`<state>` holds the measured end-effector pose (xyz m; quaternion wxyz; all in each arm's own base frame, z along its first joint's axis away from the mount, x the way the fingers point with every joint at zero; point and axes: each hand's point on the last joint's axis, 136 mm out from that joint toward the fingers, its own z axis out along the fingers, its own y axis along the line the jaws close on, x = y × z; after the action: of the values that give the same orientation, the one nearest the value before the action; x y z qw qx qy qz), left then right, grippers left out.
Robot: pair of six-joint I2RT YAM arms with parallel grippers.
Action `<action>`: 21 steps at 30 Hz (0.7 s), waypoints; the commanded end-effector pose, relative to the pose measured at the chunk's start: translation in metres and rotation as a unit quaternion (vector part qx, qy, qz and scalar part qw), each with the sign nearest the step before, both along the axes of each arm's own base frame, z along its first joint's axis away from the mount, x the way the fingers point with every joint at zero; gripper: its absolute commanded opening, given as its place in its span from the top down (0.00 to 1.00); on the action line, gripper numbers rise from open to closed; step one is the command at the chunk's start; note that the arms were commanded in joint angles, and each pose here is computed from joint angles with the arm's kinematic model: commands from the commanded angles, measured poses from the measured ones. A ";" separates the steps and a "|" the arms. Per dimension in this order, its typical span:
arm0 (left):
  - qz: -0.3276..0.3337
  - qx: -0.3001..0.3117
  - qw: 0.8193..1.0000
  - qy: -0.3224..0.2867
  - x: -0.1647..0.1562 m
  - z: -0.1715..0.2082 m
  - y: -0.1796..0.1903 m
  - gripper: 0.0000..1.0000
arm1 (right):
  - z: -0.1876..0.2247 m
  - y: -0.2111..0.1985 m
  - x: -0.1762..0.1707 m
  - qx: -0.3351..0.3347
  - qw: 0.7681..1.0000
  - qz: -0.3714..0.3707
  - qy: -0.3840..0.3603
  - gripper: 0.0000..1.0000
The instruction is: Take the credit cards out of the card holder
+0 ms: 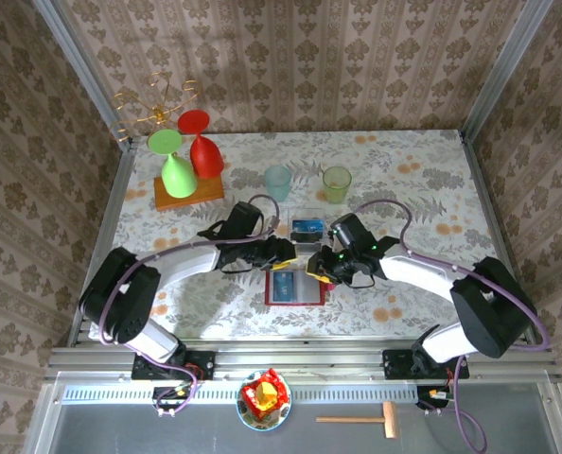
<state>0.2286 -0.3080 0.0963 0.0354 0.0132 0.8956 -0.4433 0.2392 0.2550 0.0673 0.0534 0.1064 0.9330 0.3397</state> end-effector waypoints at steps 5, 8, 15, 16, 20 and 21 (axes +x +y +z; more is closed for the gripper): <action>0.033 0.032 0.999 0.008 -0.006 -0.020 0.038 0.63 | 0.000 0.033 0.004 0.018 0.999 0.031 0.004 0.71; 0.046 0.035 0.998 0.017 -0.009 -0.027 0.047 0.63 | -0.004 0.040 0.003 0.019 0.999 0.038 0.011 0.72; 0.062 0.031 0.997 0.035 -0.017 -0.040 0.055 0.63 | -0.016 0.051 -0.001 0.019 0.998 0.051 0.026 0.73; 0.062 0.029 0.997 0.036 -0.017 -0.041 0.055 0.63 | -0.017 0.052 -0.002 0.020 0.998 0.053 0.028 0.74; 0.059 0.028 0.997 0.043 -0.019 -0.045 0.054 0.64 | -0.019 0.059 -0.002 0.024 0.997 0.060 0.030 0.80; 0.059 0.029 0.997 0.044 -0.019 -0.046 0.054 0.64 | -0.019 0.061 -0.001 0.025 0.997 0.061 0.031 0.80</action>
<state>0.2068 -0.2525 0.0478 0.0198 -0.0554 0.9132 -0.4034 0.2345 0.3028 0.0415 0.0049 0.0674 0.9360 0.3454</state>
